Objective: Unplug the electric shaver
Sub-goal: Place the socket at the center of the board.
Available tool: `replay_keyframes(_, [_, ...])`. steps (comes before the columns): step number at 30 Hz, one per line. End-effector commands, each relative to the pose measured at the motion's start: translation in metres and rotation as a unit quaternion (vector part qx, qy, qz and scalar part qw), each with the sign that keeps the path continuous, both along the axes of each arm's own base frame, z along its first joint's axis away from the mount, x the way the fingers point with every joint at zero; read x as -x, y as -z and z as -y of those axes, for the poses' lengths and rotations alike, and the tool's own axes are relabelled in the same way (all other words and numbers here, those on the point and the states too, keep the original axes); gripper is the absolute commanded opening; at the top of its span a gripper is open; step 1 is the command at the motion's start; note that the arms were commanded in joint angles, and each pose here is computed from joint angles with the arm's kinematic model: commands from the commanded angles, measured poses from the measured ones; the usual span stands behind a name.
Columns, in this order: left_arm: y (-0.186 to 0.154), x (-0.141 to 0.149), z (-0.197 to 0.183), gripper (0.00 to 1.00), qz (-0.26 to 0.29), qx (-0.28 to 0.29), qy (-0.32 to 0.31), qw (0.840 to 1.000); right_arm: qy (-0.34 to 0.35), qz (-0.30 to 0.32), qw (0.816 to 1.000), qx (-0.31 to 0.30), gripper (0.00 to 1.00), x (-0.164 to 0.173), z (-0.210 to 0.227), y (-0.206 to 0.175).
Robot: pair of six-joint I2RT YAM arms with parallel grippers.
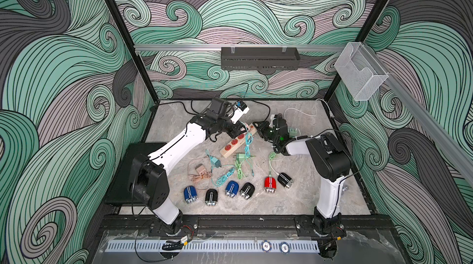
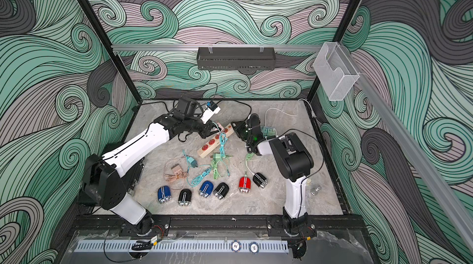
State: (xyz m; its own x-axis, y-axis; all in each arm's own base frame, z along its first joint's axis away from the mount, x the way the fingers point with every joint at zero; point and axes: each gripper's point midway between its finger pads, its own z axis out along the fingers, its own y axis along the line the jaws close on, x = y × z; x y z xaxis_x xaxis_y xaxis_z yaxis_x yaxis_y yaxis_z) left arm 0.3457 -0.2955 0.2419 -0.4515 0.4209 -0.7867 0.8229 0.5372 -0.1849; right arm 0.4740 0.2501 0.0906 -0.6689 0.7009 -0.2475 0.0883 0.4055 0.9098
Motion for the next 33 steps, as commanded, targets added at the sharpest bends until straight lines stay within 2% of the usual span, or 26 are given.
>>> replay_keyframes(1, [-0.022, 0.024, 0.002, 0.00, 0.010, 0.010, 0.024, 1.000, 0.028, 0.047, 0.998, -0.033, 0.13, -0.022, -0.009, -0.042])
replay_keyframes(6, [-0.020, 0.042, -0.003, 0.00, 0.003, 0.017, 0.019, 1.000, 0.041, 0.032, 0.999, 0.005, 0.13, -0.029, -0.025, -0.031])
replay_keyframes(11, [-0.012, 0.049, -0.003, 0.00, -0.003, 0.019, 0.018, 1.000, 0.045, 0.029, 0.998, 0.019, 0.14, -0.040, -0.049, -0.021])
replay_keyframes(12, [-0.024, 0.054, -0.005, 0.00, 0.009, 0.027, 0.020, 0.999, 0.043, 0.030, 0.998, 0.019, 0.14, -0.041, -0.055, -0.020])
replay_keyframes(15, [-0.026, 0.057, -0.004, 0.00, 0.013, 0.027, 0.024, 0.999, 0.033, 0.029, 0.999, 0.020, 0.15, -0.045, -0.074, -0.017])
replay_keyframes(23, [-0.022, 0.055, -0.007, 0.00, 0.020, 0.011, 0.013, 1.000, 0.011, 0.013, 1.000, 0.021, 0.27, -0.038, -0.103, 0.000])
replay_keyframes(33, [-0.015, 0.051, -0.008, 0.00, 0.016, 0.001, 0.007, 1.000, 0.007, -0.003, 0.999, 0.033, 0.44, -0.030, -0.096, 0.011])
